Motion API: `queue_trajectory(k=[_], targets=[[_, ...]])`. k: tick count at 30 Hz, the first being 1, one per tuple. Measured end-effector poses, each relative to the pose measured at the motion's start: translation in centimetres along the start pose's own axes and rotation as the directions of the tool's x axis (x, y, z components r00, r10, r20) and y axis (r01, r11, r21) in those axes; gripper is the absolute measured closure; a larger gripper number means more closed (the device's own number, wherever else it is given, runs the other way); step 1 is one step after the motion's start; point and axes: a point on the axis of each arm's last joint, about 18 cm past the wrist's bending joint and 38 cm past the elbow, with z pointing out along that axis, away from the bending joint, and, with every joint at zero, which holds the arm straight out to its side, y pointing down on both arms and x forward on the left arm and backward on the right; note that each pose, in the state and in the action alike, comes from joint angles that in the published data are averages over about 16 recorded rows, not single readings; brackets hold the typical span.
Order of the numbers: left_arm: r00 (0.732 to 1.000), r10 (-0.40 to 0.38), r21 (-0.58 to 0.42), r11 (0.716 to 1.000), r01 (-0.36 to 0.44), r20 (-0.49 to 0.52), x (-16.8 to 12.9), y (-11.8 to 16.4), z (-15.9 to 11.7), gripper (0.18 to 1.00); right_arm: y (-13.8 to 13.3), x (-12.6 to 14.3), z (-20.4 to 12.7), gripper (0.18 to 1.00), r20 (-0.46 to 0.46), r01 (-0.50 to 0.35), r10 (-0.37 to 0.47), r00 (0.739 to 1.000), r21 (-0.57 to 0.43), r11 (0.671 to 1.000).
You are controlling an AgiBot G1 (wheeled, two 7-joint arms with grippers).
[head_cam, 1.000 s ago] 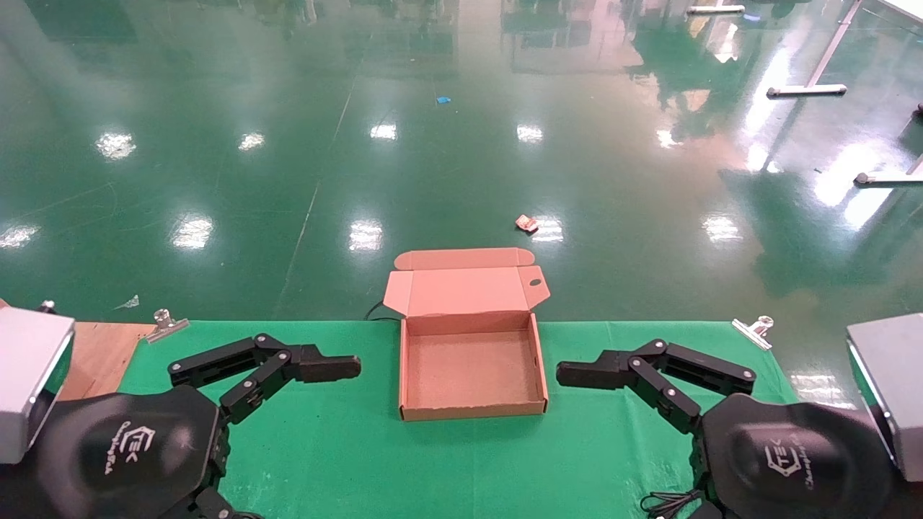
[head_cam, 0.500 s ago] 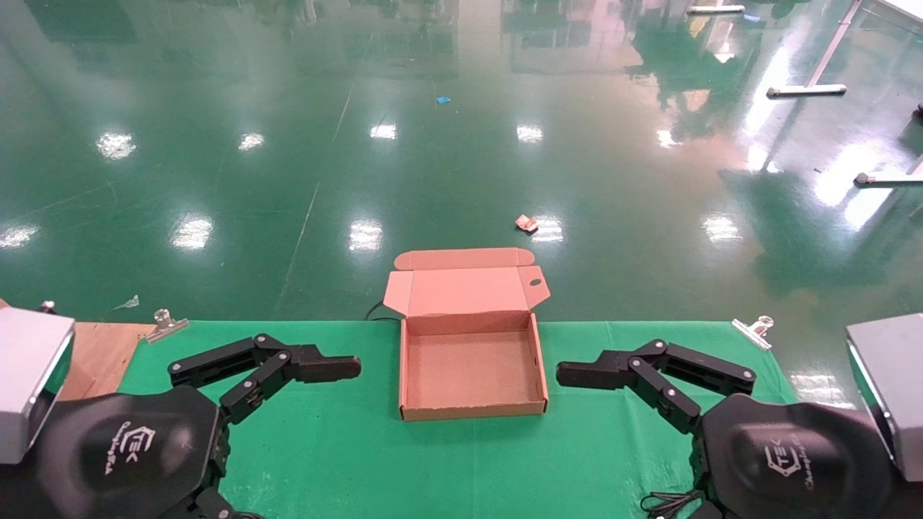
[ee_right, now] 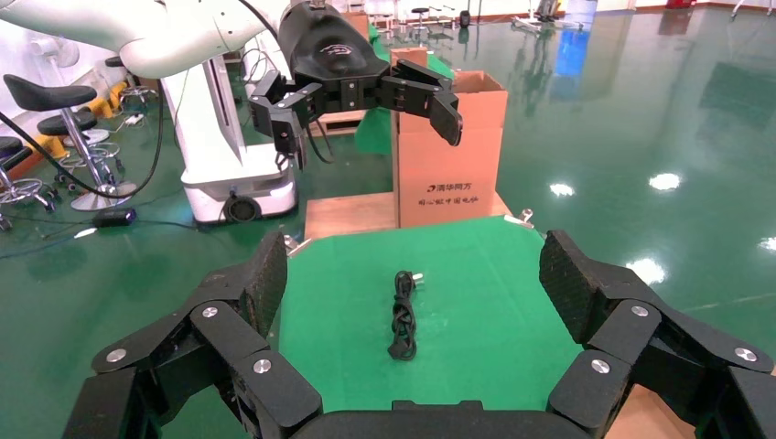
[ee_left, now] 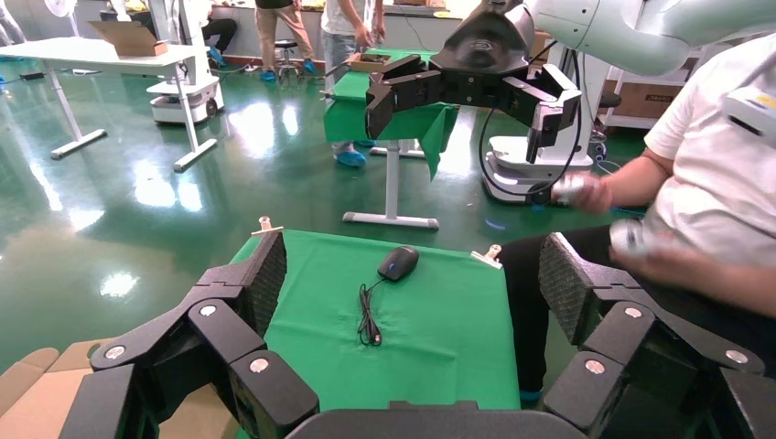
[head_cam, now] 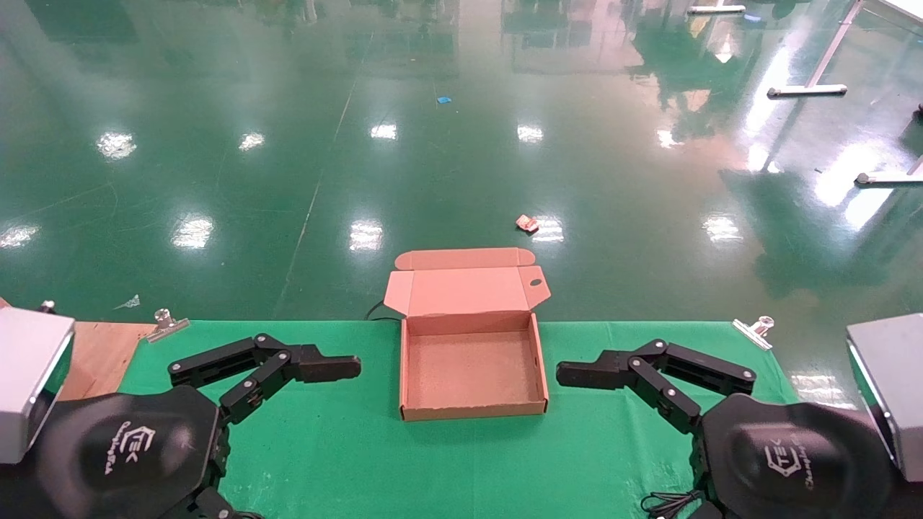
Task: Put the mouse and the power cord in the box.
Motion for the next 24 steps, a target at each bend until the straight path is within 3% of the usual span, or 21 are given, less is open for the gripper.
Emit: queue_trajectory(k=[6,11,14,17,19,24], targets=[[1.0,0.006,-0.038,0.999,-0.006,-0.013,0.2,0.4,0.0,0.184,0.4,0.1,0.2,0.178,0.003,0.026,-0.026,1.0,-0.039,0.999],[0.999,0.028,-0.168,0.985,-0.035,-0.039,0.3,1.8,-0.1,0.184,2.1,0.4,1.0,0.178,0.033,0.084,-0.08,0.996,-0.159,0.984],[0.998,0.042,-0.279,0.959,-0.056,-0.055,0.1,3.2,-0.6,0.184,3.7,0.8,1.7,0.178,0.069,0.132,-0.118,0.991,-0.261,0.956],[0.996,0.058,-0.414,0.906,-0.084,-0.074,-0.3,5.1,-1.5,0.184,5.8,1.5,2.4,0.178,0.117,0.19,-0.156,0.981,-0.382,0.904],[0.994,0.071,-0.512,0.853,-0.106,-0.088,-0.7,6.5,-2.4,0.184,7.3,2.2,2.8,0.178,0.154,0.23,-0.178,0.972,-0.465,0.855],[0.988,0.089,-0.694,0.703,-0.153,-0.128,-2.3,9.7,-4.6,0.184,10.5,4.3,3.4,0.178,0.252,0.328,-0.214,0.944,-0.64,0.695]])
